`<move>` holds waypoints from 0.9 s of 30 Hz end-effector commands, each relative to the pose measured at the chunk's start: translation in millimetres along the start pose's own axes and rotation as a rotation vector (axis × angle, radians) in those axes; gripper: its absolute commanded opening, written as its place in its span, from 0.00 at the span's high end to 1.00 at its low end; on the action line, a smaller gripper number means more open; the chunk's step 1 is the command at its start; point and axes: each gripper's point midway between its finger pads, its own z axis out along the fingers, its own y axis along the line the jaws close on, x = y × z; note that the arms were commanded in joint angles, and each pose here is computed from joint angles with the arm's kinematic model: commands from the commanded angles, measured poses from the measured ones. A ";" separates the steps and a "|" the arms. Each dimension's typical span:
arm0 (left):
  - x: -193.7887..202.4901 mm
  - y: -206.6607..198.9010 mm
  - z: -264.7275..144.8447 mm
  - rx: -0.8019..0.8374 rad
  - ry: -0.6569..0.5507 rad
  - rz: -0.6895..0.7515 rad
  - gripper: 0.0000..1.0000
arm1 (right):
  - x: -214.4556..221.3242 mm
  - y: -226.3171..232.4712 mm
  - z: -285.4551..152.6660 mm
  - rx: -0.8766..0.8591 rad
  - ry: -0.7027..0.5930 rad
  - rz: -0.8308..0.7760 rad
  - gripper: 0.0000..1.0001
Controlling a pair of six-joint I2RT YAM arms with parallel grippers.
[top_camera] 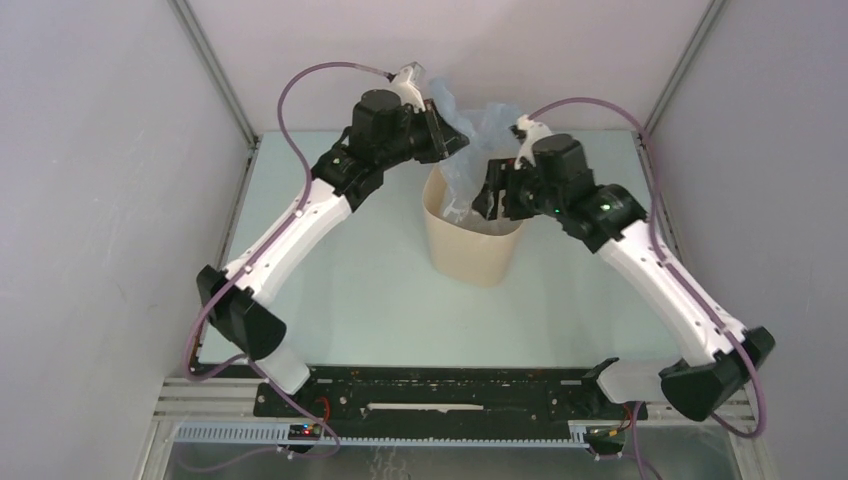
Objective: Put the trash bags into the trash bin
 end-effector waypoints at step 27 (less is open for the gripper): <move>12.8 27.7 -186.2 -0.210 -0.102 -0.145 0.08 | 11.1 -53.5 -14.5 -0.033 0.228 0.294 0.54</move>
